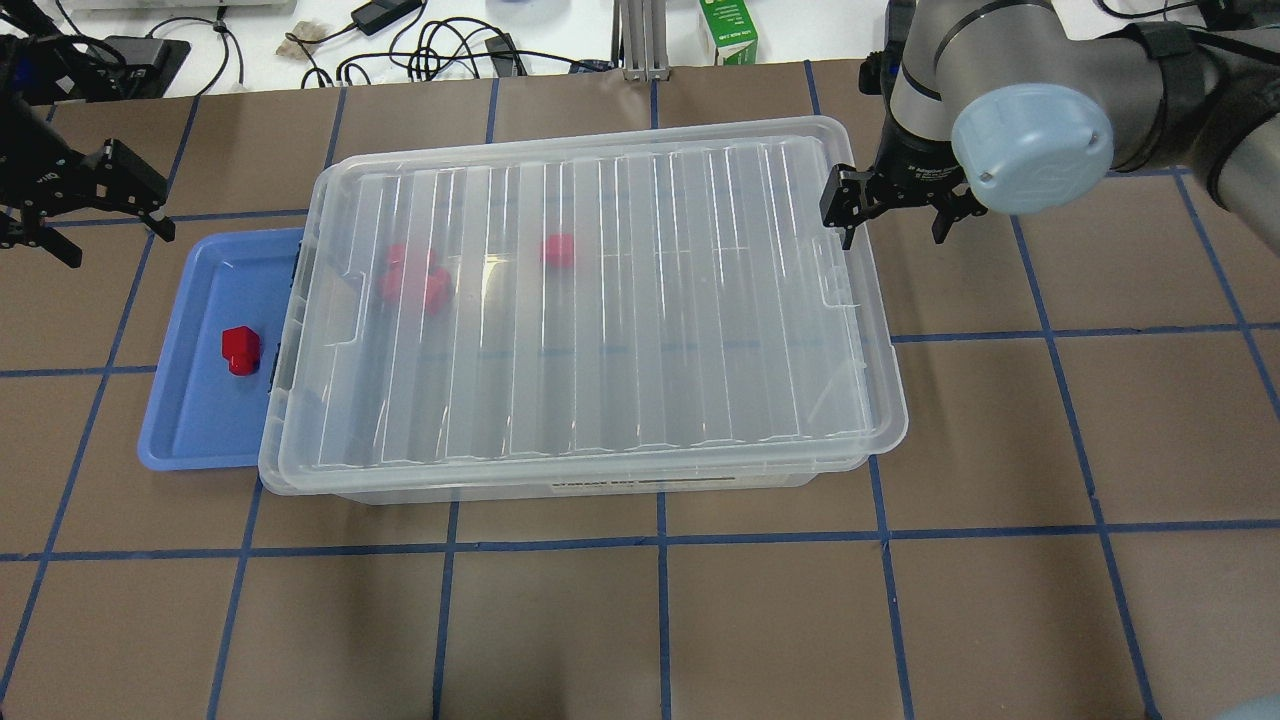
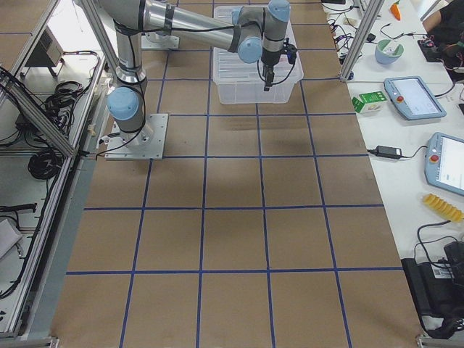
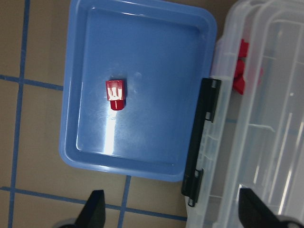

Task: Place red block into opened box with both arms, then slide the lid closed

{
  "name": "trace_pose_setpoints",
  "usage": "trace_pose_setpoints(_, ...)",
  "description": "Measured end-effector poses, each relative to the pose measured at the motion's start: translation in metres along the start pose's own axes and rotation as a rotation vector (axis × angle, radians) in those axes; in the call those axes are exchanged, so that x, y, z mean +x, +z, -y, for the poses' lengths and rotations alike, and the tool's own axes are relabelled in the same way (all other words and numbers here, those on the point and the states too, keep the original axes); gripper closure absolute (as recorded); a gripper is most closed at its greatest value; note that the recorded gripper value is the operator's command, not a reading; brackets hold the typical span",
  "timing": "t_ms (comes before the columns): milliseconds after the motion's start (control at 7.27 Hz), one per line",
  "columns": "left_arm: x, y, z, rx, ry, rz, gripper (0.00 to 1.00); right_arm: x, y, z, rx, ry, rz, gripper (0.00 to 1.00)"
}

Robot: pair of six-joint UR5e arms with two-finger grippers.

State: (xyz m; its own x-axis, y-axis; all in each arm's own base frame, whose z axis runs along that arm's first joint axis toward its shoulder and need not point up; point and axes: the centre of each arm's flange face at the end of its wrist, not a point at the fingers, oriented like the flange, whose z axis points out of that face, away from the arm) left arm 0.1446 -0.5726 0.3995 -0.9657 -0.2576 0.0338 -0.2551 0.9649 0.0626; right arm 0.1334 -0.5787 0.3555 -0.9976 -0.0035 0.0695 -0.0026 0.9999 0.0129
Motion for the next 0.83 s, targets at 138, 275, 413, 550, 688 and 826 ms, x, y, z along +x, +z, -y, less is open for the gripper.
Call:
trace_pose_setpoints(138,-0.014,0.034,0.013,0.000,-0.013,-0.001,0.00,0.006,0.001,0.001,0.006,0.001,-0.027,0.00)
trace_pose_setpoints(275,-0.024,0.063,0.019,0.004,-0.026,-0.001,0.00,0.017,0.002,0.003,0.010,0.003,-0.046,0.00)
trace_pose_setpoints(413,-0.033,0.089,0.020,0.011,-0.044,-0.002,0.00,0.033,0.002,0.007,0.017,-0.001,-0.056,0.00)
trace_pose_setpoints(550,-0.036,0.111,0.021,0.019,-0.067,-0.011,0.00,0.051,0.003,0.010,0.018,-0.010,-0.059,0.00)
trace_pose_setpoints(688,-0.036,0.129,0.022,0.022,-0.090,-0.024,0.00,0.072,0.005,0.013,0.015,-0.022,-0.059,0.00)
trace_pose_setpoints(826,-0.037,0.142,0.023,0.021,-0.100,-0.031,0.00,0.098,0.007,0.015,0.009,-0.028,-0.055,0.00)
